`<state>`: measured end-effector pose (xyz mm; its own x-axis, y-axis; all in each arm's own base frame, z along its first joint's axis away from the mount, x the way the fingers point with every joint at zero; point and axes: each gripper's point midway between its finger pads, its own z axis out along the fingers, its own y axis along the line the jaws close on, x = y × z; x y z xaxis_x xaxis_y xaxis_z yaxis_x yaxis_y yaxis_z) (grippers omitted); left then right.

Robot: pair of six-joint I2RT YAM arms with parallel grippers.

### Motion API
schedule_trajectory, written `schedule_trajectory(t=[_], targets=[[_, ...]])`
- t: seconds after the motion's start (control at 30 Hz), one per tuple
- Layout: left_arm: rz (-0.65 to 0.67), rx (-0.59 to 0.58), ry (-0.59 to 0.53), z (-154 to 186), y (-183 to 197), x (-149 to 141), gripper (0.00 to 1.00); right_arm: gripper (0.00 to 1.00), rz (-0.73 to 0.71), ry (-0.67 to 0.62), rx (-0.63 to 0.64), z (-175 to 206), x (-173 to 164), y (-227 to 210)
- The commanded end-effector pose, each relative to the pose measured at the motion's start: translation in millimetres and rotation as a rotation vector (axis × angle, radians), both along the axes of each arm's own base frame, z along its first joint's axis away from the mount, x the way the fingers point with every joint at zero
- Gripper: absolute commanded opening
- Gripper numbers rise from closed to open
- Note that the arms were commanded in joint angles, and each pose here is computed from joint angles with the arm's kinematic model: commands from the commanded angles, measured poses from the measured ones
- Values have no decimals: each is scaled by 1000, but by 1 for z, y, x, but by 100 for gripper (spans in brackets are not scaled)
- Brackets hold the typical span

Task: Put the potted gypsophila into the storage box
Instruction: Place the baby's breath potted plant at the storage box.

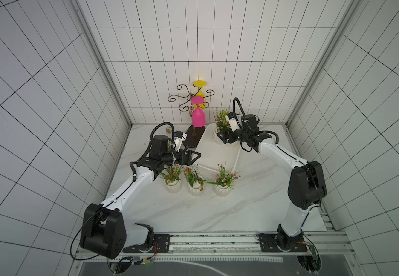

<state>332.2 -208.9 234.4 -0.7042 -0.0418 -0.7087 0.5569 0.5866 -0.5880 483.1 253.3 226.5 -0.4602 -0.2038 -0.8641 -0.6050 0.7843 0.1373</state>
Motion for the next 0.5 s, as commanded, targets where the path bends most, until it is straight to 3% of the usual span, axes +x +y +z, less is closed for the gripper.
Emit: schedule_trajectory(t=[0.0, 0.47], targets=[[1, -11, -30, 7, 1, 0, 94, 79, 28, -196, 54, 73, 18, 17], [10, -12, -26, 6, 5, 3, 94, 79, 22, -183, 6, 45, 39, 30]])
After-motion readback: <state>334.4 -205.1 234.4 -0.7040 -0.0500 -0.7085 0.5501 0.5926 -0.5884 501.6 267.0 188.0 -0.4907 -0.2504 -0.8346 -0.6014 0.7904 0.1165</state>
